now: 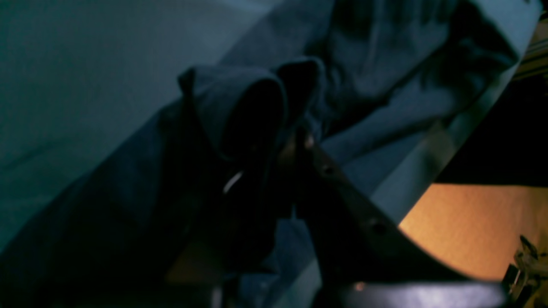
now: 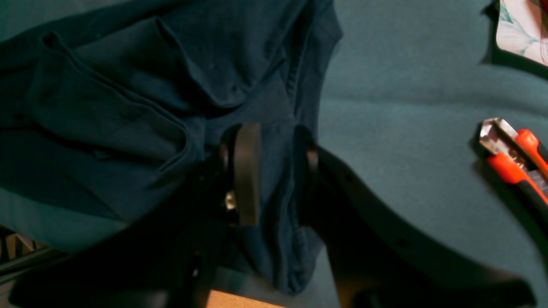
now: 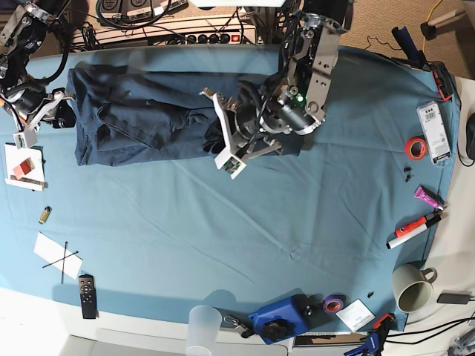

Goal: Fold the T-shirt properly
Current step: 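Grasp the shirt strip's middle with the left gripper and fold it toward the right gripper, then lift the folded bundle with the right gripper and fold it over onto itself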

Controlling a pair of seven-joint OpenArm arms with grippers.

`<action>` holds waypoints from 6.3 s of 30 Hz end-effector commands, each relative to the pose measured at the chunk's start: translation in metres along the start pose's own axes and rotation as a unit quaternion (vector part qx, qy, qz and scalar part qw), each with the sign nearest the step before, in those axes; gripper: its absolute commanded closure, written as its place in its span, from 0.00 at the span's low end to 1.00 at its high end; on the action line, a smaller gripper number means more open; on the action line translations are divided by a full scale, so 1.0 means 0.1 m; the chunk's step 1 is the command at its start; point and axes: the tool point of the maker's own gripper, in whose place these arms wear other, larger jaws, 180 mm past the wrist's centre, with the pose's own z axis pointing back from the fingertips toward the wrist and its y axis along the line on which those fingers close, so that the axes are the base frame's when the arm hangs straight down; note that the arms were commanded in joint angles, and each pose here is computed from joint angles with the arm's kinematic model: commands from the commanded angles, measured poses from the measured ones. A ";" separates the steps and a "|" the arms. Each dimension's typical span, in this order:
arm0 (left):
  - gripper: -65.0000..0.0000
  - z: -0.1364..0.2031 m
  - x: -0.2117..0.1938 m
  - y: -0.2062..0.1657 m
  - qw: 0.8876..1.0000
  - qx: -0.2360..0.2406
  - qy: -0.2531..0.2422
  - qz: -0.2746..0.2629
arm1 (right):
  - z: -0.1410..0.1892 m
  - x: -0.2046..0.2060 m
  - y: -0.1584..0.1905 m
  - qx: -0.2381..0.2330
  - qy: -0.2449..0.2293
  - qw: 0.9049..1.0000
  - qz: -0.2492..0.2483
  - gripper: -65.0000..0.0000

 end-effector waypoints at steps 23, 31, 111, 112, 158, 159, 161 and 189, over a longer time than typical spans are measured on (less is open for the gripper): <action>1.00 0.19 0.12 0.24 0.995 0.100 0.006 0.013 | 0.09 0.22 -0.04 -0.007 -0.036 0.999 0.016 0.78; 1.00 0.38 -0.32 0.53 0.981 0.176 0.074 0.025 | 0.28 0.40 -0.19 -0.024 -0.072 0.997 0.018 0.78; 1.00 0.77 -0.67 0.87 0.948 0.300 0.103 0.018 | -0.19 0.52 -0.57 0.016 -0.047 0.994 -0.102 1.00; 1.00 0.83 -0.69 0.95 0.941 0.321 0.105 0.020 | -0.15 0.57 -0.54 0.008 -0.052 0.995 -0.086 1.00; 1.00 1.73 -1.08 1.92 0.904 0.405 0.110 0.080 | -0.87 0.44 2.82 0.206 -0.037 0.952 0.223 0.73; 1.00 1.72 -1.10 1.92 0.904 0.404 0.112 0.081 | -0.87 0.44 2.82 0.206 -0.037 0.952 0.223 0.73; 1.00 1.72 -1.13 1.92 0.904 0.403 0.116 0.083 | -0.87 0.45 2.81 0.204 -0.038 0.952 0.223 0.73; 1.00 1.71 -1.17 1.90 0.905 0.401 0.114 0.082 | -0.56 0.60 2.84 0.177 -0.068 0.952 0.241 0.73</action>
